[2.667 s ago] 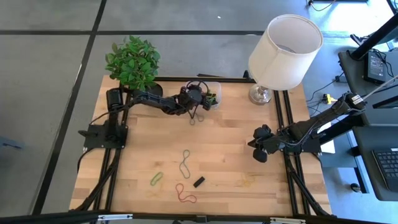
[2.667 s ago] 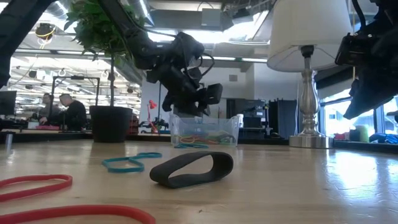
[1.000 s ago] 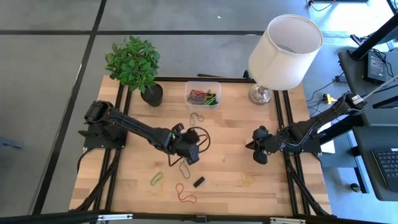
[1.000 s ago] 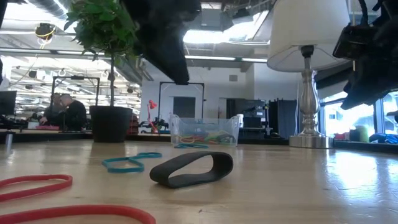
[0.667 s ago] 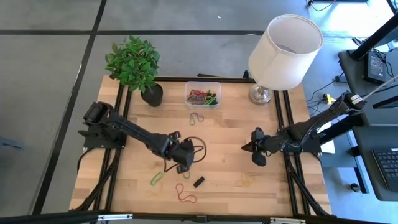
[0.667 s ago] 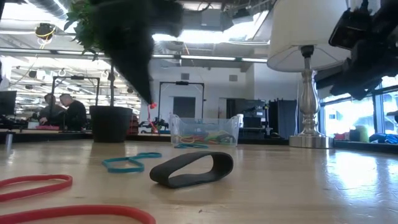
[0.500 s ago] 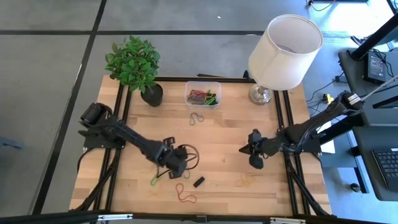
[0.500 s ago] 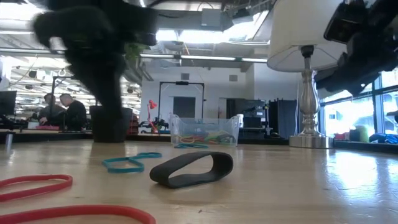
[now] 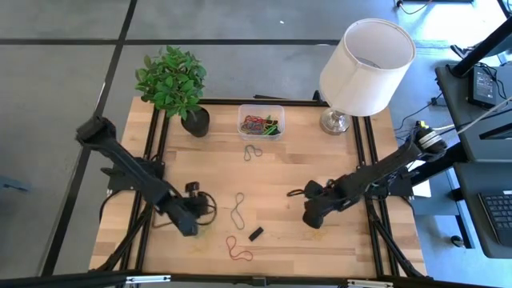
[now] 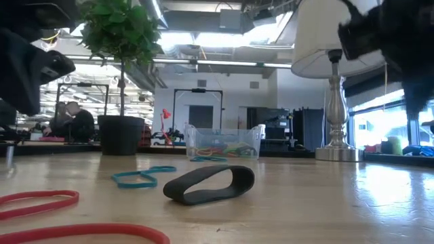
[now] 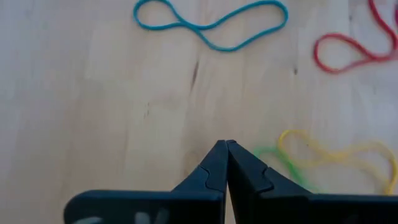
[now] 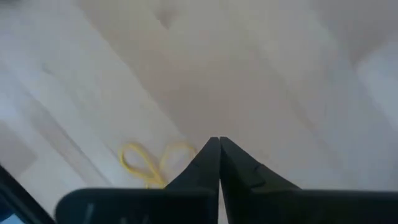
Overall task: Pick and place rubber bands into bin
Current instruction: Put the yellow rubber band into the transparent bin
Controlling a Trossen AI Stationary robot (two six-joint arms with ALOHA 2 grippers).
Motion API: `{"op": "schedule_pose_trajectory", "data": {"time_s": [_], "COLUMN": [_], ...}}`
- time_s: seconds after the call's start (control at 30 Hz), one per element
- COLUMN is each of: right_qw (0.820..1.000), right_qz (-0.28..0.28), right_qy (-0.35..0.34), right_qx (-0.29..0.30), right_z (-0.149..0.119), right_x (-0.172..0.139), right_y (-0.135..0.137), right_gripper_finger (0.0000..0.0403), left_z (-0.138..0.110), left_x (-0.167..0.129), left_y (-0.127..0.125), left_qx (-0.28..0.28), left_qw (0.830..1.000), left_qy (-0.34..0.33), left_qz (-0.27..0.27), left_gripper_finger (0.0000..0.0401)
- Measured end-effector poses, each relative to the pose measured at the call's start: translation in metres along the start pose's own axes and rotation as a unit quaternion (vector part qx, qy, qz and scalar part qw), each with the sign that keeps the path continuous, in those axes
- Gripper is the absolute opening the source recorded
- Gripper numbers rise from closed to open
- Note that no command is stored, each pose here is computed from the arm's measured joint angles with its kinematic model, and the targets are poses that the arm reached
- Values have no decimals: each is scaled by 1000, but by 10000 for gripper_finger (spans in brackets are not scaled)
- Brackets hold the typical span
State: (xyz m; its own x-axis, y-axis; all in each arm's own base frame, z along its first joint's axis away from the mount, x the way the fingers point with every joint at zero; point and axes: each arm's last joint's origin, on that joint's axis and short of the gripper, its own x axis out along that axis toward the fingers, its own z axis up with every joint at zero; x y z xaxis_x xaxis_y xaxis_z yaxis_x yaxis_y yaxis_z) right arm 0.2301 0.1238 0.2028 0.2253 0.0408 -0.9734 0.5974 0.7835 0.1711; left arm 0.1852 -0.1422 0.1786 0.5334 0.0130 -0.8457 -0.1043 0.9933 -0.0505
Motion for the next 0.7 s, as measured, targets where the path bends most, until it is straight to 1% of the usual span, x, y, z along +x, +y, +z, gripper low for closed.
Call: {"op": "schedule_pose_trajectory", "data": {"time_s": [0.1, 0.17, 0.3, 0.37, 0.47, 0.63, 0.7], "right_qw": [997, 994, 984, 983, 982, 979, 980], "right_qz": [-26, -29, -55, -63, -78, -102, -95], "right_qy": [48, 68, 109, 113, 116, 120, 121], "right_qx": [54, 80, 131, 132, 130, 129, 127], "right_z": [-3, -6, -17, -22, -27, -29, -29], "right_x": [7, 15, 30, 37, 47, 63, 69], "right_y": [7, 11, 17, 20, 23, 24, 27], "right_gripper_finger": [23, 41, 81, 100, 119, 121, 115], "left_z": [-12, -20, -27, -29, -27, -25, -25], "left_x": [-8, -9, -9, -9, -11, -10, -9], "left_y": [12, 22, 35, 39, 41, 43, 44], "left_qx": [24, 36, 51, 61, 84, 119, 120], "left_qw": [999, 997, 991, 986, 982, 978, 978], "left_qy": [-26, -34, -55, -55, -58, -67, -67], "left_qz": [-35, -57, -113, -142, -160, -156, -154], "left_gripper_finger": [2, 2, 2, 2, 2, 2, 2]}}
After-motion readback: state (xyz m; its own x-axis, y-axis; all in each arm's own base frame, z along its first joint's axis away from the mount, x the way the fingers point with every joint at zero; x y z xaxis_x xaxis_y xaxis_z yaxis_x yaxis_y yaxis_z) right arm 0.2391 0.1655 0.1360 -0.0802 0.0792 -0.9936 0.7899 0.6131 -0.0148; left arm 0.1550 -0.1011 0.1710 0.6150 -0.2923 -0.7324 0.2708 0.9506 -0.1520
